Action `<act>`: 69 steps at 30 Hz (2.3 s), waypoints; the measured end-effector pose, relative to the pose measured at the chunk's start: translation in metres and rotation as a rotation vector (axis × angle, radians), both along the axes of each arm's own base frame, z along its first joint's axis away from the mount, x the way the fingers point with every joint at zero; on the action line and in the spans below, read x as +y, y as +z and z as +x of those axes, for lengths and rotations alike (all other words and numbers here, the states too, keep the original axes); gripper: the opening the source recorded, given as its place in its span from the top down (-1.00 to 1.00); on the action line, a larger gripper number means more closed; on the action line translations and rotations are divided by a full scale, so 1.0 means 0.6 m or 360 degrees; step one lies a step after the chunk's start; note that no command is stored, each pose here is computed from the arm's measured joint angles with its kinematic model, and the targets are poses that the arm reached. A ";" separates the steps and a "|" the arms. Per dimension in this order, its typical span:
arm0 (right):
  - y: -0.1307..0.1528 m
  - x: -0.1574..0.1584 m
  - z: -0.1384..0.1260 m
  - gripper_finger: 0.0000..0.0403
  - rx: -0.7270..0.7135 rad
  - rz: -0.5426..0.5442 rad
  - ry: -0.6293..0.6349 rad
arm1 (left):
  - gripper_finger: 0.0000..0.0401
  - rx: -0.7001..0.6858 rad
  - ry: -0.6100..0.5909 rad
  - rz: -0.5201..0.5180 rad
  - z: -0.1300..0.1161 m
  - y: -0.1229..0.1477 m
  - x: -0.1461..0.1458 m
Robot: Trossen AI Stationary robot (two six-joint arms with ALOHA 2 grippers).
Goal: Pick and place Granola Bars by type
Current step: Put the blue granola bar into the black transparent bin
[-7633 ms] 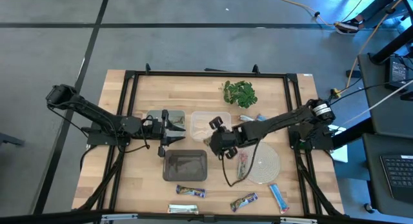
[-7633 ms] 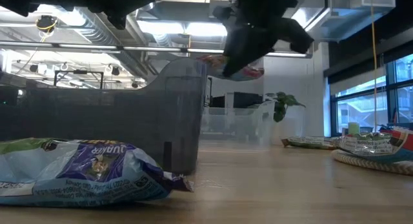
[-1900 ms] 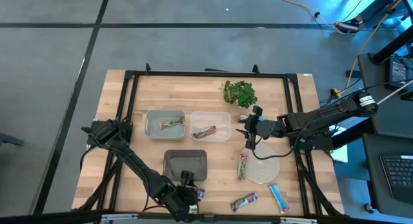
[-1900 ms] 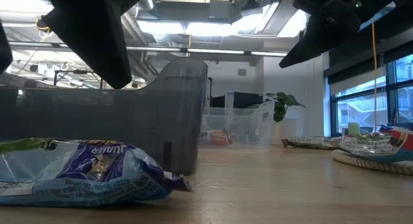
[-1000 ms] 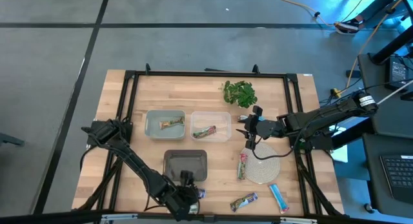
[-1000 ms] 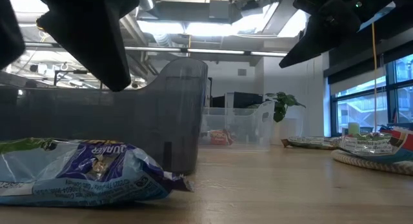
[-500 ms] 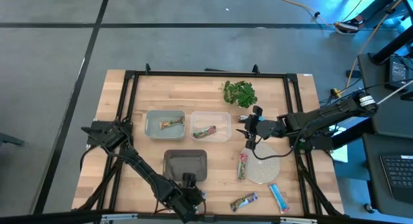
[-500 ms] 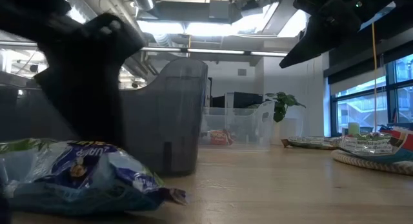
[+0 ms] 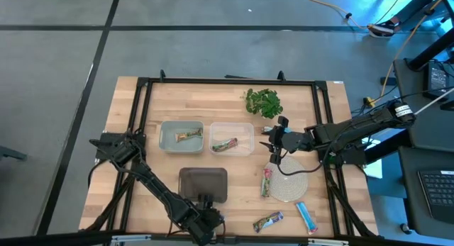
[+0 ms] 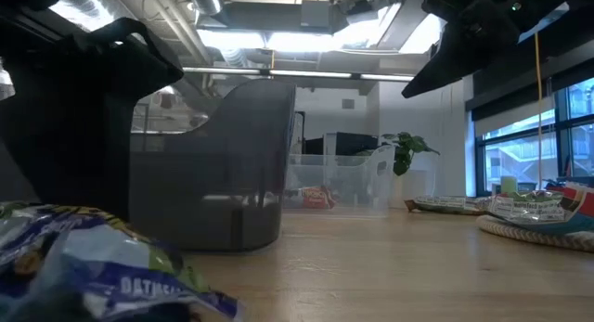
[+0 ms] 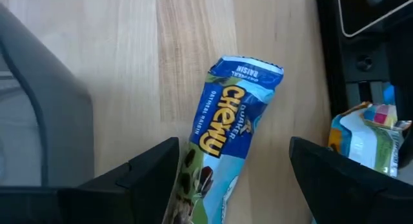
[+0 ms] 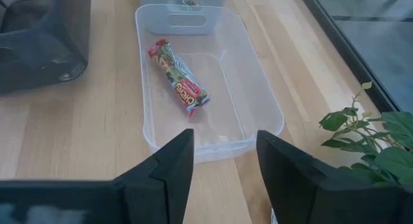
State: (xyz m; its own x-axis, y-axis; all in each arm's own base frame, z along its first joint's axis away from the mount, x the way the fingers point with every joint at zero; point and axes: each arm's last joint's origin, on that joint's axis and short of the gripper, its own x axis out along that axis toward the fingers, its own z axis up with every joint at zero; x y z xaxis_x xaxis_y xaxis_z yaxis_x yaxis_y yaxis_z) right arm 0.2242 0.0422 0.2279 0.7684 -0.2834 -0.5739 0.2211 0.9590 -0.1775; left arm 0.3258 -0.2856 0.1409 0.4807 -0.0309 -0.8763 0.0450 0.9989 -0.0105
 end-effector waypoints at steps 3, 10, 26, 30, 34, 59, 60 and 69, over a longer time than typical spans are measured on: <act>-0.001 0.000 -0.001 0.14 0.0009 -0.0003 0.0000 | -0.43 0.0019 -0.0015 -0.0028 0.000 0.000 -0.001; -0.001 0.000 -0.001 0.14 0.0012 -0.0005 0.0002 | -0.43 0.0038 -0.0023 -0.0050 0.001 -0.001 0.000; -0.001 0.000 -0.001 0.14 0.0016 -0.0006 0.0001 | -0.42 0.0023 -0.0194 0.0120 0.005 -0.003 0.009; -0.001 0.000 -0.001 0.14 0.0016 -0.0005 0.0001 | -0.38 0.0049 -0.0179 0.0141 0.005 -0.002 0.015; -0.001 0.000 -0.001 0.14 0.0017 -0.0005 0.0001 | -0.26 0.0064 -0.0180 0.0144 0.005 -0.002 0.017; -0.001 0.000 -0.001 0.14 0.0019 -0.0008 0.0003 | 0.68 0.0103 -0.0198 0.0120 0.003 0.015 0.019; -0.002 0.000 -0.001 0.14 0.0021 -0.0009 0.0003 | 0.69 0.0085 -0.0197 0.0114 0.004 0.023 0.018; -0.002 0.000 -0.001 0.14 0.0025 -0.0013 0.0005 | 0.71 0.0099 -0.0191 0.0144 0.012 0.091 0.011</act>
